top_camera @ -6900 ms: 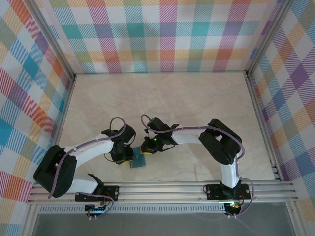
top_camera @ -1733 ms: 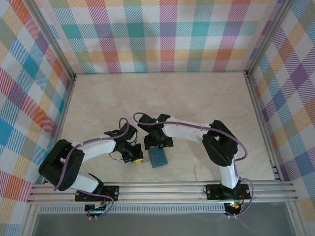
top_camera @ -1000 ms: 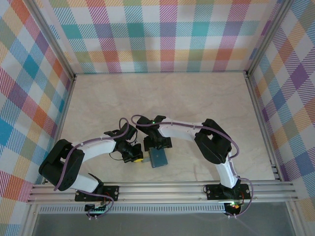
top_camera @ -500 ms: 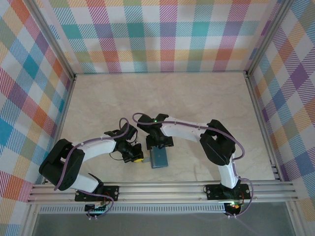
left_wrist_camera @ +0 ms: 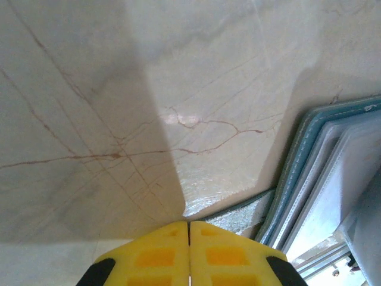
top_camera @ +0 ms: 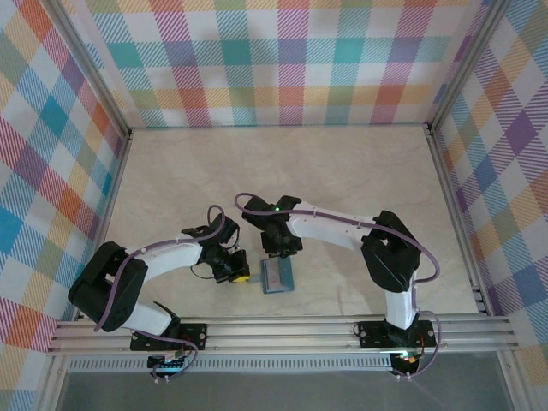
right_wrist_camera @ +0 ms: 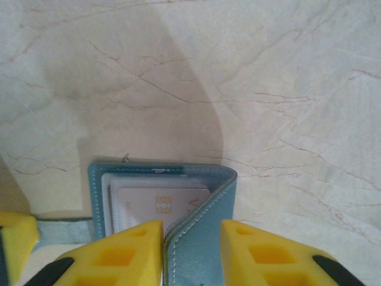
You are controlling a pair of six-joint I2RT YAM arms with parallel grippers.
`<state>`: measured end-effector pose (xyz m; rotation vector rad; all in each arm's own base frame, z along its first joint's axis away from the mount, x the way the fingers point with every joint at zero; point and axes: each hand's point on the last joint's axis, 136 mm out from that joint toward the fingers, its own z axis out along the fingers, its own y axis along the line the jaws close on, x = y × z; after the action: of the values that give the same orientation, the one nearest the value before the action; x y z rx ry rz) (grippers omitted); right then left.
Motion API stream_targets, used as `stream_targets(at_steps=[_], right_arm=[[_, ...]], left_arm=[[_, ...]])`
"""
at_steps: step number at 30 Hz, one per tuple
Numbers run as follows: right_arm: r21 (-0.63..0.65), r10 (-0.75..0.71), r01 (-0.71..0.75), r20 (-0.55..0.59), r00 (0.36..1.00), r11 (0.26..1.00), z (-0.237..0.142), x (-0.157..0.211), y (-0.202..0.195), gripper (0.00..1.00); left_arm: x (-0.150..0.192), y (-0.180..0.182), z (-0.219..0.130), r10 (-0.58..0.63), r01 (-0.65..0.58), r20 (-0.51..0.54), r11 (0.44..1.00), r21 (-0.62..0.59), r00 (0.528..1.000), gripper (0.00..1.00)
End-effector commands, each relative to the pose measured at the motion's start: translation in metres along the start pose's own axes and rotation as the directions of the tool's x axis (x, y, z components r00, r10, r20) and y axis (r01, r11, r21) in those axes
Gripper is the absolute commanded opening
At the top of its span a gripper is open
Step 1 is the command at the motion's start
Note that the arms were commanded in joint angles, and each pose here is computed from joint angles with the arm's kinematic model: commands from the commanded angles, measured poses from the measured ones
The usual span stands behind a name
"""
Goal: Take the credit cards out of the card holder
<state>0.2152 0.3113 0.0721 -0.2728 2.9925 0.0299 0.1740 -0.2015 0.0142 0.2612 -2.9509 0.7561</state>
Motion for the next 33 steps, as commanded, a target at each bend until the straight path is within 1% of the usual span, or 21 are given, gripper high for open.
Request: stream_targets(at_steps=[1, 3, 7, 11, 14, 16, 19, 24, 27, 29, 33], right_arm=[[-0.008, -0.009, 0.009, -0.033, 0.999, 1.000, -0.004, 0.014, -0.006, 0.28], [-0.040, -0.001, 0.000, -0.033, 0.999, 0.999, -0.003, 0.015, -0.003, 0.20], [-0.084, 0.024, -0.025, -0.015, 1.000, 0.996, -0.003, 0.013, 0.000, 0.13], [-0.086, 0.046, -0.044, 0.020, 0.999, 0.995, -0.009, 0.007, -0.004, 0.09], [-0.084, 0.075, -0.071, 0.048, 0.996, 0.994, -0.012, 0.001, -0.011, 0.08], [-0.088, 0.093, -0.087, 0.061, 0.994, 0.992, -0.012, -0.002, -0.014, 0.08], [-0.113, 0.120, -0.112, 0.073, 0.990, 0.987, -0.012, -0.006, -0.015, 0.08], [-0.166, 0.129, -0.120, 0.044, 0.991, 0.979, -0.008, -0.004, -0.005, 0.12], [-0.183, 0.134, -0.127, 0.029, 0.991, 0.975, -0.005, -0.001, -0.002, 0.16], [-0.196, 0.135, -0.128, 0.024, 0.990, 0.972, -0.005, 0.001, -0.001, 0.20], [-0.213, 0.136, -0.130, 0.015, 0.991, 0.968, -0.007, 0.004, 0.000, 0.36]], left_arm=[[0.006, 0.048, 0.010, -0.051, 0.053, 0.017, 0.980, -0.192, 0.999, 0.07], [0.005, 0.045, 0.006, -0.045, 0.049, 0.025, 0.981, -0.187, 0.999, 0.07], [0.000, 0.036, -0.007, -0.024, 0.035, 0.068, 0.986, -0.163, 0.997, 0.13], [-0.003, 0.017, -0.030, 0.005, 0.009, 0.115, 0.993, -0.117, 0.993, 0.19], [-0.004, 0.000, -0.044, 0.018, -0.010, 0.135, 0.998, -0.060, 0.991, 0.24], [-0.002, -0.012, -0.049, 0.015, -0.013, 0.130, 1.000, -0.014, 0.991, 0.25], [0.000, -0.028, -0.045, 0.008, -0.013, 0.103, 0.999, 0.051, 0.995, 0.24], [0.004, -0.053, -0.025, 0.009, -0.016, 0.057, 0.992, 0.121, 0.998, 0.18], [0.006, -0.060, -0.008, 0.013, -0.016, 0.027, 0.993, 0.116, 1.000, 0.14], [0.007, -0.060, 0.003, 0.016, -0.017, 0.005, 0.994, 0.104, 1.000, 0.12], [0.007, -0.054, 0.016, 0.004, -0.003, -0.016, 0.997, 0.071, 1.000, 0.11]])
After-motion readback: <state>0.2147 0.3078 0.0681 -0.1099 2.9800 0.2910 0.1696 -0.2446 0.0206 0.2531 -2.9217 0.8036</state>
